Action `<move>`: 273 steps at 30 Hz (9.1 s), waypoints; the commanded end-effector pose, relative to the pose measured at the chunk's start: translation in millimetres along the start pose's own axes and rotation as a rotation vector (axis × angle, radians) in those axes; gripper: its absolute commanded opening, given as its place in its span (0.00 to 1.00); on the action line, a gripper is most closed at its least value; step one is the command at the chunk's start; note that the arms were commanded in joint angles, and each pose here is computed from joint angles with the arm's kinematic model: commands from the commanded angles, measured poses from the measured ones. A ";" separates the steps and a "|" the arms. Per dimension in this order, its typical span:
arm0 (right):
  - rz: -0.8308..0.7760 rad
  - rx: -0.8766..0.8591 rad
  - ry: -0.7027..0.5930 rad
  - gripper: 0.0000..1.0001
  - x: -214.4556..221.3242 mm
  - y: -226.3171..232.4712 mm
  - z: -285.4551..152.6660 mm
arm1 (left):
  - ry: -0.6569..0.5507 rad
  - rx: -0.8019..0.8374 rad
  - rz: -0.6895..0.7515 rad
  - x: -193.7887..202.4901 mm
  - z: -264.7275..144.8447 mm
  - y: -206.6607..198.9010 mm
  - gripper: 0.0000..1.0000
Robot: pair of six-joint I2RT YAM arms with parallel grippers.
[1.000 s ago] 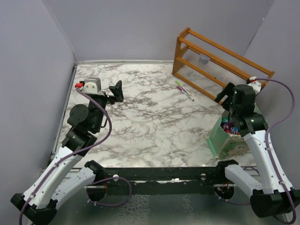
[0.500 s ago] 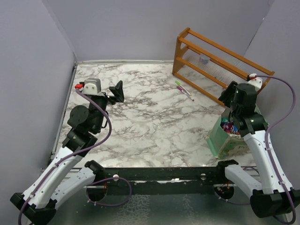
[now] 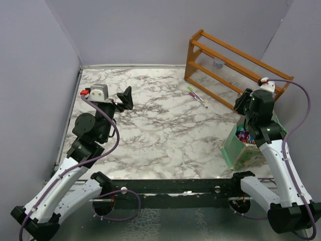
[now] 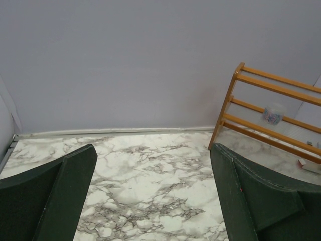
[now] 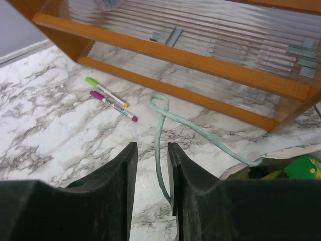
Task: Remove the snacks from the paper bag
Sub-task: Move the paper bag to the center of the board, then adjust the paper bag at the center of the board, then take out the snack from the paper bag.
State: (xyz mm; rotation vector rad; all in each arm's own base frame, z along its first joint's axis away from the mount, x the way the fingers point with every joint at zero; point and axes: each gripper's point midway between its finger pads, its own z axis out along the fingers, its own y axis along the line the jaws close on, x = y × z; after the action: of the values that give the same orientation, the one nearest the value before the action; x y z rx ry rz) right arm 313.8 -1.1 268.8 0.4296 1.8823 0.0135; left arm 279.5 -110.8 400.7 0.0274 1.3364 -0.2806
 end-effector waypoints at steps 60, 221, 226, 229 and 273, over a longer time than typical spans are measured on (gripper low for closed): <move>-0.121 -1.477 0.219 0.53 76.3 364.4 -181.5 | 0.077 -0.218 -0.131 18.3 -24.3 40.0 0.97; -0.629 -1.183 0.547 0.49 185.8 292.2 -174.9 | 0.330 0.368 -0.264 2.4 0.1 -55.0 0.00; -0.636 -1.204 0.580 0.41 193.2 289.5 -178.9 | 0.331 0.361 -0.258 3.3 0.0 -53.3 0.00; -0.630 -1.216 0.576 0.33 190.9 289.8 -181.4 | 0.336 0.357 -0.255 4.9 -0.1 -52.5 0.00; -0.137 -0.584 -0.300 0.02 -38.8 137.5 -153.5 | 0.343 0.357 -0.239 7.6 0.8 -51.5 0.00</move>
State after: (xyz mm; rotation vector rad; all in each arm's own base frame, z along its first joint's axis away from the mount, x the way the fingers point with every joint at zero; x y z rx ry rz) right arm 202.2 195.0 408.4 -0.3788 1.4803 0.5750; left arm 273.4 -161.0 364.9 0.1971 1.7499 -0.7236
